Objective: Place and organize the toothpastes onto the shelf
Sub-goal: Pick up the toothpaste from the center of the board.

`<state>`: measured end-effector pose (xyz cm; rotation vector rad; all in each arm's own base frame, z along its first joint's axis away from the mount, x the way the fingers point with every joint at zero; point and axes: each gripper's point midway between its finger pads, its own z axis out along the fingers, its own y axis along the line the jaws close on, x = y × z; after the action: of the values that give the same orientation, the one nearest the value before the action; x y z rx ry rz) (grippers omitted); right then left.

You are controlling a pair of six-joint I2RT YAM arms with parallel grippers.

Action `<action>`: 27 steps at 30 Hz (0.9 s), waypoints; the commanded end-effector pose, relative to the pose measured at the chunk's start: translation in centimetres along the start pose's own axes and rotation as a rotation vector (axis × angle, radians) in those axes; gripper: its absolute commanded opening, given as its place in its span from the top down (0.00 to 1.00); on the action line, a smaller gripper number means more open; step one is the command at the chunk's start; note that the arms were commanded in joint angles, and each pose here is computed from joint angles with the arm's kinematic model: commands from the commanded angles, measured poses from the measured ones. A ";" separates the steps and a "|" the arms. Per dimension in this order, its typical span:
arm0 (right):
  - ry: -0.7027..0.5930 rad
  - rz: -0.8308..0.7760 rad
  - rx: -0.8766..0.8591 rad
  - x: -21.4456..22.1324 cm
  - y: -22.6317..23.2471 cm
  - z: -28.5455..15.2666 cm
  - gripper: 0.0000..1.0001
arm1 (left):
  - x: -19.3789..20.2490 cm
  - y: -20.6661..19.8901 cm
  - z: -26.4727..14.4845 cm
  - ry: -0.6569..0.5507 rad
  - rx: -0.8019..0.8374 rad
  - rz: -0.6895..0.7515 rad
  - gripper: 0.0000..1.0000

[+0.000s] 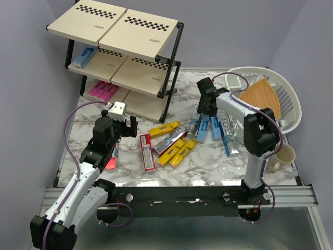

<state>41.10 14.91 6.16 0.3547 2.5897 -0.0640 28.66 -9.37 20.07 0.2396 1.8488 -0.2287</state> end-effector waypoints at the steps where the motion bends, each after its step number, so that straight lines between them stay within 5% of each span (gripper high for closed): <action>1: 0.032 -0.024 0.004 1.0 -0.3 1.4 0.43 | 0.0 -0.1 0.2 -0.010 0.001 0.012 0.01; 11: -0.038 -0.010 0.019 -0.8 -1.2 -1.0 0.43 | 0.0 -0.1 0.3 -0.008 0.004 0.014 0.01; 27: 0.034 -0.035 0.012 1.2 -1.3 1.1 0.43 | 0.2 -0.4 0.4 -0.002 0.016 0.013 0.01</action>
<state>40.49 13.63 5.53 0.3427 2.5994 -0.1092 28.77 -9.42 19.68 0.2423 1.8623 -0.2267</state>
